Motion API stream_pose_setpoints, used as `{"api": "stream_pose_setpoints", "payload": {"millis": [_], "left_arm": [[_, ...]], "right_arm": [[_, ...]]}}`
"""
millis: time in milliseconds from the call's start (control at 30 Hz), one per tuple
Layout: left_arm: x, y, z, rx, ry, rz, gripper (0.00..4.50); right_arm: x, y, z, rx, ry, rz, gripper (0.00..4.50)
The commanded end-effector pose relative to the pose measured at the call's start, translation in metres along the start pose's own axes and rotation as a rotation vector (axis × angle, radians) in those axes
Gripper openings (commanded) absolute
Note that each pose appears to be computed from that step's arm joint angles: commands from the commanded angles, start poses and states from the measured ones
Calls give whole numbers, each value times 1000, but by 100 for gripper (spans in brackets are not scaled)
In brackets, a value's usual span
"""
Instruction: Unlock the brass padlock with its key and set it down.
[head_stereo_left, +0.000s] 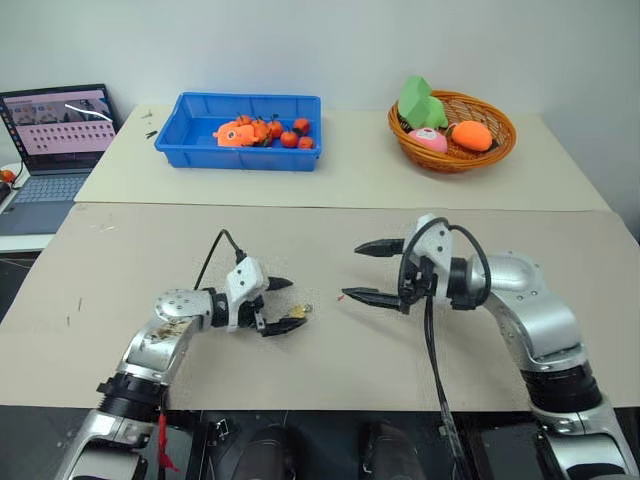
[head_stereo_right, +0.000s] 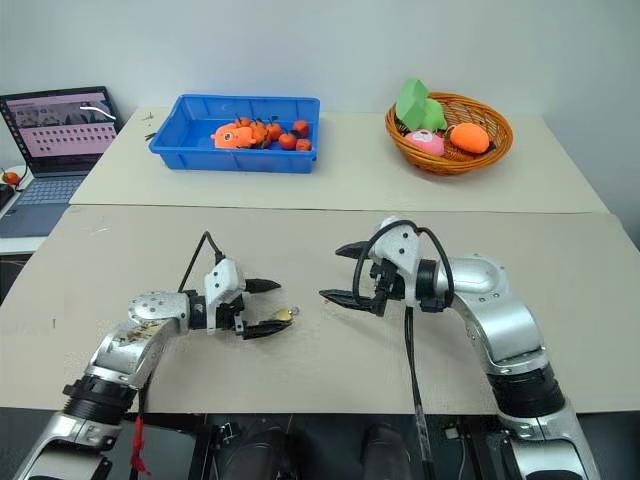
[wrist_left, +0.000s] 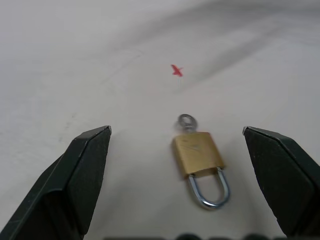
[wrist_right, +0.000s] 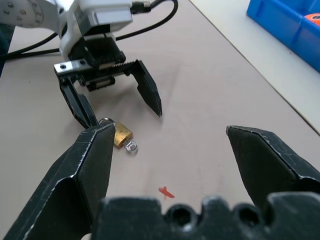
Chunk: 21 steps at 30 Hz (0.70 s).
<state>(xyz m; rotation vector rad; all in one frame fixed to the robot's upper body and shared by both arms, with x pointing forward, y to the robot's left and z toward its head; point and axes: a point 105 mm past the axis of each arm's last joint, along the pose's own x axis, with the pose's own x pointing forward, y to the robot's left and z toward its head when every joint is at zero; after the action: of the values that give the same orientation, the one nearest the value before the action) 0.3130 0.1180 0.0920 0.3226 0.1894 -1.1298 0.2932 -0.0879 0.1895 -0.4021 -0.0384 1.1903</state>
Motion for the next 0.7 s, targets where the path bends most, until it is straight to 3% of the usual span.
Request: {"api": "stream_pose_setpoints", "payload": {"millis": [33,700], "left_arm": [[-1,-2,4,51,6,7,450],[7,-18,-15,47,81,37,450]], "right_arm": [[-9,-2,17,-38,-36,-36,417],[-9,0,21,-35,-47,-20,417]]}}
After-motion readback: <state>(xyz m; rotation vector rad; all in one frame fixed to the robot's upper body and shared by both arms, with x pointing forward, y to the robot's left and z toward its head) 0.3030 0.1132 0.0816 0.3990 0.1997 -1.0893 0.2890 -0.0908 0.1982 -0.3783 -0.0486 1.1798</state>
